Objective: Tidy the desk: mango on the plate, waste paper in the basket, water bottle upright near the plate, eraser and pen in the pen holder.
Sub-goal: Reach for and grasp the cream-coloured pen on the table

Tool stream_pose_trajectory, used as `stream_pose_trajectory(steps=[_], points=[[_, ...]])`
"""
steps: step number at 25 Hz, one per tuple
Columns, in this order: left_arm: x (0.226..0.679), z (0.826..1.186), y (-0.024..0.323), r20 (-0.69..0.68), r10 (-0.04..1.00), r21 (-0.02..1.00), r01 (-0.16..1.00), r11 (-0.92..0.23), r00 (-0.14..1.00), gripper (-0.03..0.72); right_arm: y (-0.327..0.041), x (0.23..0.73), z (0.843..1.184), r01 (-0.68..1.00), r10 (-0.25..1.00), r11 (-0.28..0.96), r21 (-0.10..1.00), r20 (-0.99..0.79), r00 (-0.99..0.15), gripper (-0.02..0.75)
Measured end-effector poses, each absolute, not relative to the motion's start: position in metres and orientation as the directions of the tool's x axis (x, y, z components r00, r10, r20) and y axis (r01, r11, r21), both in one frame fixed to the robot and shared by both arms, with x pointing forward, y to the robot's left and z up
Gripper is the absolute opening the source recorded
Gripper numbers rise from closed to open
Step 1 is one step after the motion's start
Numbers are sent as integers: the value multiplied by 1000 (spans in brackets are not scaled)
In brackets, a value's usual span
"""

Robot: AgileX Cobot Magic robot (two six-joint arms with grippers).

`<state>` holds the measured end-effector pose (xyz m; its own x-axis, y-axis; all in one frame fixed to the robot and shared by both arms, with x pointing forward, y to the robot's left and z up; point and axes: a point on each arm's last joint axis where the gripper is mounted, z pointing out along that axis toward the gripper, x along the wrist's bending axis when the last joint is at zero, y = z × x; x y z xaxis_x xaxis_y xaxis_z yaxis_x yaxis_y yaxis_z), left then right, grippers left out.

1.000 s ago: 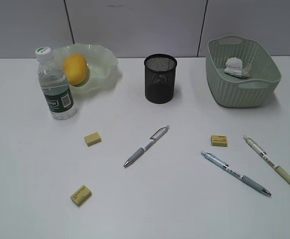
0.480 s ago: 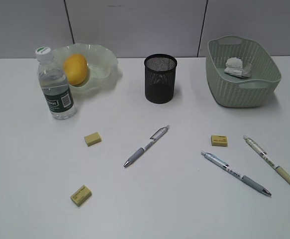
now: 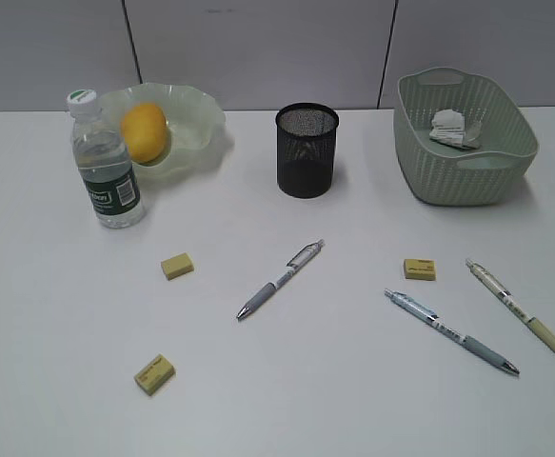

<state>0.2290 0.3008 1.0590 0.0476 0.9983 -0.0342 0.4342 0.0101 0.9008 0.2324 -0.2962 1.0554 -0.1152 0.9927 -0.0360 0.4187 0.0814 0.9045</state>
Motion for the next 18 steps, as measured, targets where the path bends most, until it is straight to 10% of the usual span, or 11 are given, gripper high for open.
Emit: stream_pose_trajectory(steps=[5,11,18], points=[[229,1059,301,-34,998,901,434,10,48,344,-296,232,1055,419,993,81,904,-36,-115,421],[229,1059,301,-34,998,901,433,10,48,601,-296,232,1055,419,993,81,904,-36,-115,421],[229,1059,301,-34,998,902,433,10,48,518,-297,233,1055,422,993,86,902,-43,-110,421]])
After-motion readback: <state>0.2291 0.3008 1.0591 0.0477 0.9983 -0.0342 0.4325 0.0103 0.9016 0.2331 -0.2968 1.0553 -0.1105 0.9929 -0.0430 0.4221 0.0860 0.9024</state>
